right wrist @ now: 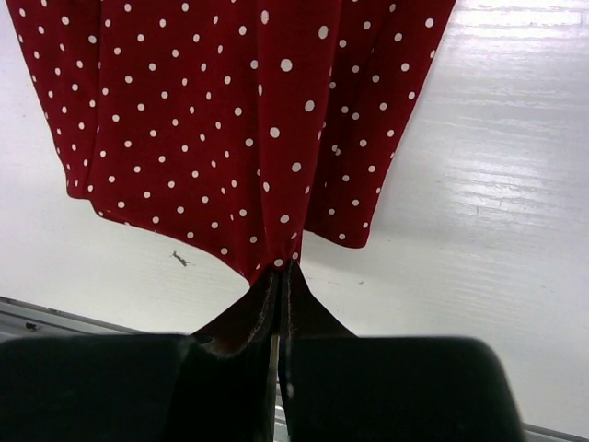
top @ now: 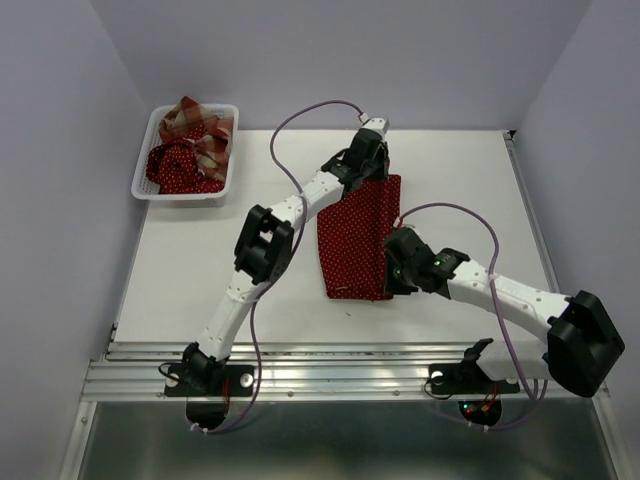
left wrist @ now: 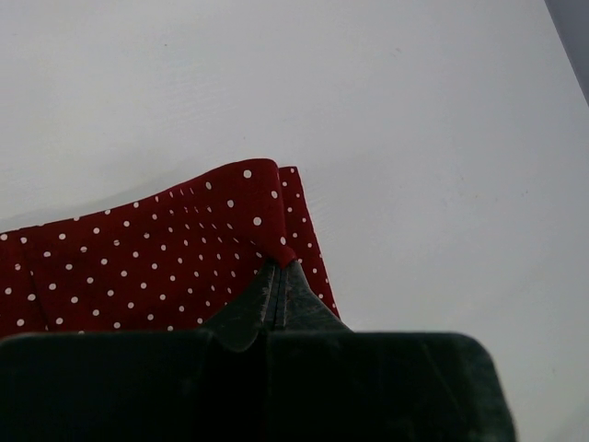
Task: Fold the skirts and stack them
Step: Fold the skirt
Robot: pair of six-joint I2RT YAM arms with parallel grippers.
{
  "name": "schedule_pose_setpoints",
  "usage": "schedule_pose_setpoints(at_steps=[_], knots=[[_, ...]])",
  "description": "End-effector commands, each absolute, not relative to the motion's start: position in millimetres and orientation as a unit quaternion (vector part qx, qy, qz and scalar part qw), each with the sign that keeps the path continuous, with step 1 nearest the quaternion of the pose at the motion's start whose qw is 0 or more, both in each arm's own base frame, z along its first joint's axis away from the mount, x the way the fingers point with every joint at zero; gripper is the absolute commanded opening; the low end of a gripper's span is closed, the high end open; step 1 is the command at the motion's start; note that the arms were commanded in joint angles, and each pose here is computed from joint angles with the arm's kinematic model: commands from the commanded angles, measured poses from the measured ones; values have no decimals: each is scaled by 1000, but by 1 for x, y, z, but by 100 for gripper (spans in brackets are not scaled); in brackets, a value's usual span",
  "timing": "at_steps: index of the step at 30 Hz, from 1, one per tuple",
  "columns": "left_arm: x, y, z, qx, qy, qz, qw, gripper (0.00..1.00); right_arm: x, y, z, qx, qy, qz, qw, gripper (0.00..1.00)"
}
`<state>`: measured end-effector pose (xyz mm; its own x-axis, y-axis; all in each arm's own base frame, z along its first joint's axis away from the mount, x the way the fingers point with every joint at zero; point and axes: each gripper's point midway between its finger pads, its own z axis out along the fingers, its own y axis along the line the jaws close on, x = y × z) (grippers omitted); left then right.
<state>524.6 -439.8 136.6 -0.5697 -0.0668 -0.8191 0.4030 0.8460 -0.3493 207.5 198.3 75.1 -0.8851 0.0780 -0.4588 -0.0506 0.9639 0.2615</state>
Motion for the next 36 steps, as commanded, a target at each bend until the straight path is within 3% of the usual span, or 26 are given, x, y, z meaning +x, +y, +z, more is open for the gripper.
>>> schedule_pose_setpoints(at_steps=[1,12,16,18,19,21,22,25,26,29,31,36], knots=[[535,-462,198,110,792,-313,513,0,208,206,71,1,959,157,236,1],[540,-471,162,113,797,-316,503,0,215,192,40,26,967,131,216,1],[541,-473,158,112,796,-320,501,8,219,187,39,38,967,123,221,7],[541,-475,161,112,793,-326,503,16,223,187,43,44,965,120,230,18],[541,-475,161,112,792,-327,503,33,222,185,45,49,965,118,228,25],[538,-477,173,116,787,-336,504,43,227,187,62,52,960,125,243,33],[537,-477,178,118,785,-339,505,59,224,183,66,53,961,119,243,34],[532,-476,210,126,770,-351,518,81,231,179,100,55,950,126,279,53],[530,-476,220,129,764,-357,522,95,229,176,107,55,949,125,284,69],[524,-471,258,131,747,-365,540,99,231,177,139,52,935,152,317,78],[517,-465,288,135,733,-369,555,99,230,181,153,46,928,173,327,98],[504,-437,323,129,728,-339,582,99,221,205,176,-7,913,246,327,100]])
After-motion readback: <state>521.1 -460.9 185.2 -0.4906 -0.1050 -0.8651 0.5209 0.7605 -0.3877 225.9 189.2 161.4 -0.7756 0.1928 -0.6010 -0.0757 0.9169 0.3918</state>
